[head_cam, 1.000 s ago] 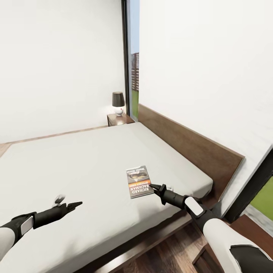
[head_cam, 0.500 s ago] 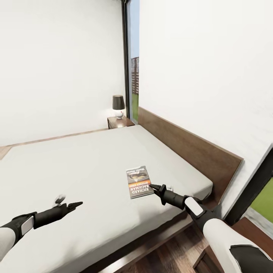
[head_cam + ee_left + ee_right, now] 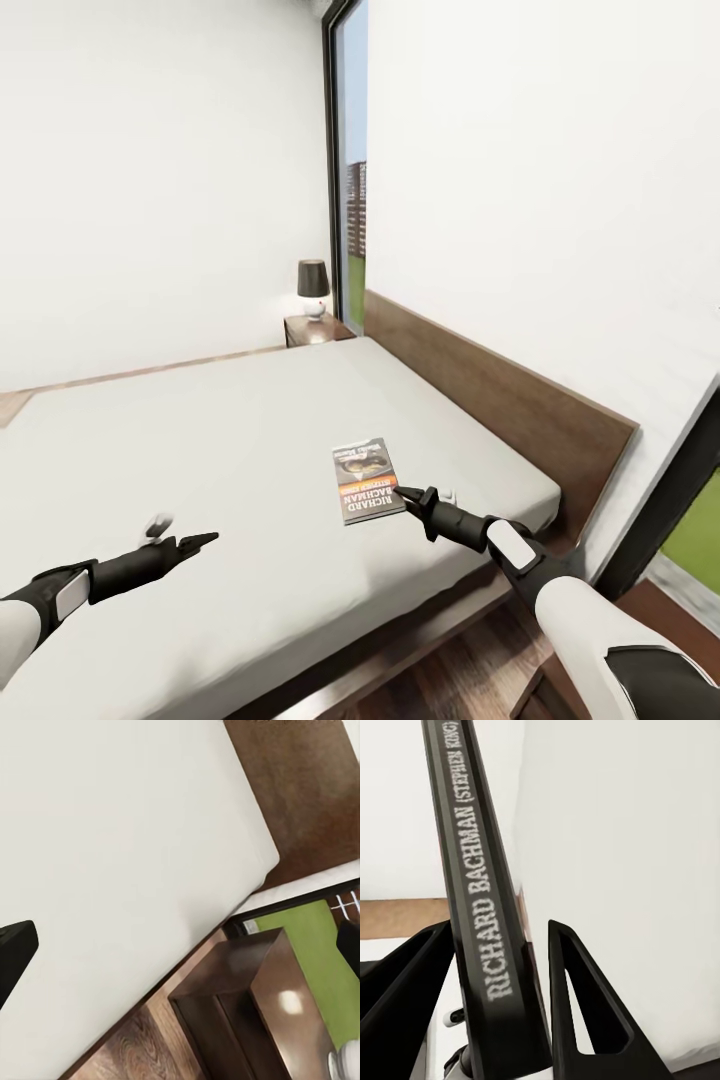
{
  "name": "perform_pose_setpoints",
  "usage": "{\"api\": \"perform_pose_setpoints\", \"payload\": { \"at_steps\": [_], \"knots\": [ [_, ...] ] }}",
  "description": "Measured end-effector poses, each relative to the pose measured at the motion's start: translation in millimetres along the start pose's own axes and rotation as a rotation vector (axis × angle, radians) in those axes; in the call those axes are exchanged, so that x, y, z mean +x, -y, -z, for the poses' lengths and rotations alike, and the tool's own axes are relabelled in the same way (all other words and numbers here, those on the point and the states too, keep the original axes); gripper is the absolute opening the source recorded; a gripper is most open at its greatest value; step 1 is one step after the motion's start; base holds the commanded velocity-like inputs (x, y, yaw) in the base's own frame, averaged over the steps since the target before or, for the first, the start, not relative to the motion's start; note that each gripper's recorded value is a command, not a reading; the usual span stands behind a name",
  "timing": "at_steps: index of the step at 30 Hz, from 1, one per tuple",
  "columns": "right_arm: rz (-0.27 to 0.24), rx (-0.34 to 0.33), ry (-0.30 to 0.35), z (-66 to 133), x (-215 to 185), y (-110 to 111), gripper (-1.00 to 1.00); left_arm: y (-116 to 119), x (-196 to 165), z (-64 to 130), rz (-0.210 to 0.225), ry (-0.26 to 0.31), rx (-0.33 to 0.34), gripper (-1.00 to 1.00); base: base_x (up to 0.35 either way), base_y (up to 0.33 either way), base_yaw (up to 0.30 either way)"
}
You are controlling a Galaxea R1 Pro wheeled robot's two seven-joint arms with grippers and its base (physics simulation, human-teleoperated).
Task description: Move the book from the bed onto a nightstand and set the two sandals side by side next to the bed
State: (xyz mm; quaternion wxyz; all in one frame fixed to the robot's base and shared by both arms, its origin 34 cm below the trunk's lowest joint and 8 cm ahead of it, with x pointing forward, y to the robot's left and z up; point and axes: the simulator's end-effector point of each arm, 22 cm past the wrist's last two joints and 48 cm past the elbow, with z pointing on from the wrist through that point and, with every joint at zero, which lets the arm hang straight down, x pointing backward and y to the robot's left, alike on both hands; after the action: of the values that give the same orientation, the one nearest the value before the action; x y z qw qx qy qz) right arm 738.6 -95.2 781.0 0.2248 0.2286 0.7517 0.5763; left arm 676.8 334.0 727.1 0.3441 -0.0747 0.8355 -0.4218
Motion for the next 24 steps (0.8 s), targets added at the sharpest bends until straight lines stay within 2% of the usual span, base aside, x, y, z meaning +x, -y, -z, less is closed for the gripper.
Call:
{"api": "perform_pose_setpoints", "payload": {
  "at_steps": [24],
  "knots": [
    [0.026,-0.019,0.008,5.5,-1.0,-20.2,-1.00,15.2,-12.2,6.4,-0.024,0.024,0.015,1.00,0.000,0.000,0.000]
  ]
}}
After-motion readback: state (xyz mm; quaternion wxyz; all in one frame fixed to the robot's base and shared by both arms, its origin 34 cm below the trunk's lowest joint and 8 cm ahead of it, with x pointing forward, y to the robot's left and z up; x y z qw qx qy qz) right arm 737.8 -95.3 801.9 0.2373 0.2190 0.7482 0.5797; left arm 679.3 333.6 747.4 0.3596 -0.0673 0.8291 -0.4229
